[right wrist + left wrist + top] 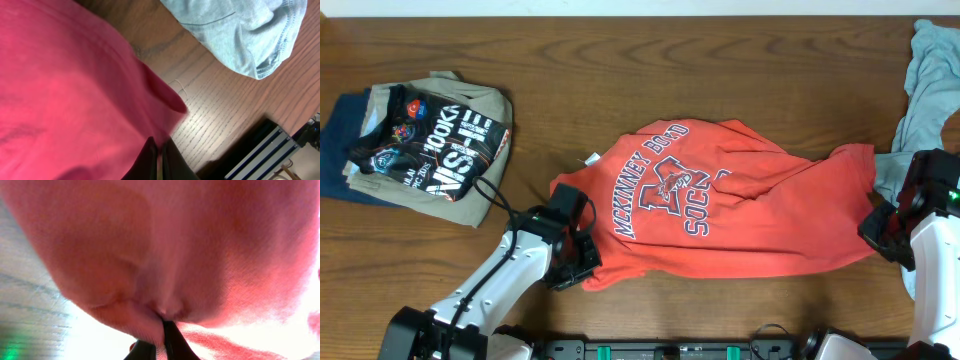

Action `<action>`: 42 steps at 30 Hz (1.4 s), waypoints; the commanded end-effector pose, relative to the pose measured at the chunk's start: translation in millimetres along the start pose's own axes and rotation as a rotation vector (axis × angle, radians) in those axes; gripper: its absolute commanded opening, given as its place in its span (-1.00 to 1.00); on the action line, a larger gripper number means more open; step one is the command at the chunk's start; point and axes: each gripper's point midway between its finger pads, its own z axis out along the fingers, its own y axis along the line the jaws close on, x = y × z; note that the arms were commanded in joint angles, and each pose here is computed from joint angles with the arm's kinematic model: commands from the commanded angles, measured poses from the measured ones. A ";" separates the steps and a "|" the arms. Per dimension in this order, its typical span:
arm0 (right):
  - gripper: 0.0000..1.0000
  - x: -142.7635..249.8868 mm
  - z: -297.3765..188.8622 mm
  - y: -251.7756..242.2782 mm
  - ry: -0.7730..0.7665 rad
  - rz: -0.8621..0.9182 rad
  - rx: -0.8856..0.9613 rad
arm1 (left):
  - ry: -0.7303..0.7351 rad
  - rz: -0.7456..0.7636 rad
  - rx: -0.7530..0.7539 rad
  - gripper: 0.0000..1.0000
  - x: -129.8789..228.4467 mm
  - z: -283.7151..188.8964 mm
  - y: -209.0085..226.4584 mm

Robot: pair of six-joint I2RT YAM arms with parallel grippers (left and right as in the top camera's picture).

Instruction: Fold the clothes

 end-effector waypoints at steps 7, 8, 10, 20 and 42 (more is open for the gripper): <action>-0.93 8.2 5.9 0.8 0.033 0.029 -0.022 | -0.024 0.055 0.016 -0.88 -17.9 -24.6 -3.5; -0.88 10.6 8.5 0.4 0.039 0.028 -0.019 | -0.029 0.043 0.019 -0.88 -20.2 -25.4 -2.3; -0.67 14.9 14.4 -0.2 0.048 0.034 -0.015 | -0.033 0.020 0.021 -0.88 -23.5 -26.6 0.9; 0.14 19.5 63.0 5.0 -0.024 0.061 -0.031 | -0.024 -0.005 0.016 -0.88 -23.4 -27.4 5.8; 0.38 17.0 114.0 -7.3 -0.090 0.111 0.031 | -0.018 -0.006 0.012 -0.88 -22.0 -27.4 6.8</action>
